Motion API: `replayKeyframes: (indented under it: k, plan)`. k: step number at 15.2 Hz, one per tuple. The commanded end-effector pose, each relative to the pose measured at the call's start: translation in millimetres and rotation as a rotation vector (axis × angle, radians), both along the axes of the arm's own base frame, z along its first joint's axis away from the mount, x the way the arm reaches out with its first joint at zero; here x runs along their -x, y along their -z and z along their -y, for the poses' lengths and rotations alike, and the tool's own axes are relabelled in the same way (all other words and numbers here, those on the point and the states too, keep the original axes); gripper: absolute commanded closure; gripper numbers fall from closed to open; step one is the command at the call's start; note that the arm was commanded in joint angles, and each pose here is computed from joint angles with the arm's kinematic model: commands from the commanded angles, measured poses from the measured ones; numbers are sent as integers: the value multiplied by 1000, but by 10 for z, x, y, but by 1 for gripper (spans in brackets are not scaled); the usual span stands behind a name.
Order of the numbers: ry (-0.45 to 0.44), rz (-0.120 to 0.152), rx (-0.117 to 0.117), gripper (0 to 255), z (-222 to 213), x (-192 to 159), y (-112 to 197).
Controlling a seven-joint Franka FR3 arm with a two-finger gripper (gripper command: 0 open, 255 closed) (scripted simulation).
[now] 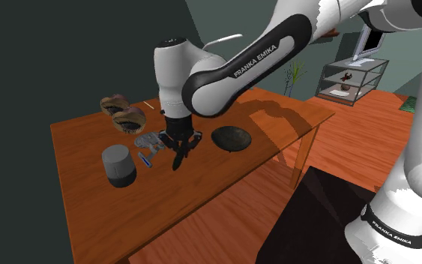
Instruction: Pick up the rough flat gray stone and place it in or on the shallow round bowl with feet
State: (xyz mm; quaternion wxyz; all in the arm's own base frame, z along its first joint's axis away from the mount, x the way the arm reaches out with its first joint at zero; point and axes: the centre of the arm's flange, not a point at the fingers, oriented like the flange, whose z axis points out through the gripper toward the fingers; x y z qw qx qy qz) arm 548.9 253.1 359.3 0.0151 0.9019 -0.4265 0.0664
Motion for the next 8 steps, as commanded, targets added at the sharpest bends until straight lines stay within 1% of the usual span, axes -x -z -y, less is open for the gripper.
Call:
replayKeyframes:
  k: [1,8]
  plan:
    - [-1,0,0,255,261,19,10]
    - [-1,0,0,255,1184,-5,31]
